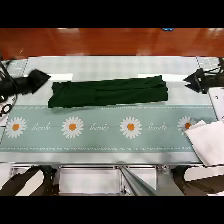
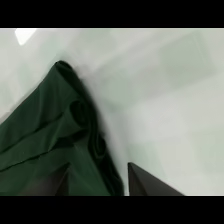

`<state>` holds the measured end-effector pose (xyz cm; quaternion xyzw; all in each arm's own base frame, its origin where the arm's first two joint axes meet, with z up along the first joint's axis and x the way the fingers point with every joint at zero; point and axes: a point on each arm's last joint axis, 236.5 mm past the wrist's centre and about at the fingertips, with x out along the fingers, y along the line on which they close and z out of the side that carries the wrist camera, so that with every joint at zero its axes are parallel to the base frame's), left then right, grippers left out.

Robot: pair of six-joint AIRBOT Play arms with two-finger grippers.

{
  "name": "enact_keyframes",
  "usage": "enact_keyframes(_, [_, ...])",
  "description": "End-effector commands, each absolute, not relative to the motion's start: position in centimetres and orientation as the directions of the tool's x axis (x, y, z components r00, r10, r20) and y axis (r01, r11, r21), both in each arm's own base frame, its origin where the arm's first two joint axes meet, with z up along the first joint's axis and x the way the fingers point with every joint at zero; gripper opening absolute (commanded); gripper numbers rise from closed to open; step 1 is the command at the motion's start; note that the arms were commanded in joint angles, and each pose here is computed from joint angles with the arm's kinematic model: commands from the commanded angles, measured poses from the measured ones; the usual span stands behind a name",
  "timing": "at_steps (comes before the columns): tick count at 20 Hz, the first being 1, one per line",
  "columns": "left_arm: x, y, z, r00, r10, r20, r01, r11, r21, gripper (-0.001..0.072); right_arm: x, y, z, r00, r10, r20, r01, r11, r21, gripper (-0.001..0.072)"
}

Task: Fold the shirts.

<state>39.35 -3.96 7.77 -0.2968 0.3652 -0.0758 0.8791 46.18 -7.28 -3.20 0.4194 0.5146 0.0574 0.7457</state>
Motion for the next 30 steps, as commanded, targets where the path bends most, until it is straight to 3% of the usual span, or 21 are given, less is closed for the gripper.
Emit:
enact_keyframes(1, [36.4, -6.1, 5.5, 0.720, -0.348, -0.600, -0.077, 0.820, -0.568, 0.0499, 46.6, -4.7, -6.1, 0.456, 0.586, -0.670, 0.351, 0.574, 0.740, 0.0423])
enact_keyframes(6, [37.4, -5.9, 3.5, 0.707, -0.333, -0.624, -0.103, 0.824, -0.556, 0.0499, 47.0, -1.9, -9.4, 0.410, 0.639, -0.651, 0.384, 0.526, 0.759, 0.0423])
enact_keyframes(15, [37.5, -6.5, 2.0, 0.673, -0.361, -0.645, -0.138, 0.796, -0.590, 0.0499, 48.7, 4.1, -10.5, 0.323, 0.684, -0.654, 0.312, 0.575, 0.756, 0.0406])
enact_keyframes(16, [37.5, -6.5, 2.0, 0.673, -0.361, -0.645, -0.138, 0.796, -0.590, 0.0499, 49.3, 4.9, -10.2, 0.324, 0.681, -0.657, 0.295, 0.587, 0.754, 0.0336])
enact_keyframes(18, [37.5, -6.6, 2.0, 0.673, -0.362, -0.645, -0.138, 0.795, -0.591, 0.0498, 50.1, 5.5, -9.2, 0.328, 0.675, -0.661, 0.258, 0.609, 0.750, 0.0022])
enact_keyframes(19, [37.5, -6.6, 2.1, 0.674, -0.365, -0.642, -0.139, 0.791, -0.596, 0.0496, 50.2, 5.6, -8.5, 0.318, 0.681, -0.660, 0.235, 0.618, 0.751, 0.0022])
enact_keyframes(20, [37.4, -6.9, 2.2, 0.671, -0.377, -0.639, -0.137, 0.784, -0.605, 0.0374, 50.0, 5.8, -7.7, 0.296, 0.690, -0.660, 0.210, 0.627, 0.750, 0.0022])
enact_keyframes(21, [37.2, -7.4, 2.0, 0.658, -0.391, -0.643, -0.125, 0.786, -0.606, 0.0034, 49.6, 5.4, -7.1, 0.283, 0.680, -0.677, 0.194, 0.650, 0.735, 0.0021])
enact_keyframes(25, [37.5, -12.0, 1.7, 0.598, -0.480, -0.641, -0.028, 0.788, -0.616, 0.0024, 46.7, 2.3, -3.0, 0.249, 0.538, -0.806, 0.110, 0.811, 0.575, 0.0021])
enact_keyframes(30, [41.5, -22.9, 1.5, 0.464, -0.609, -0.643, 0.112, 0.761, -0.639, 0.0023, 43.5, 2.7, 7.2, 0.340, 0.492, -0.801, -0.028, 0.857, 0.514, 0.0021])
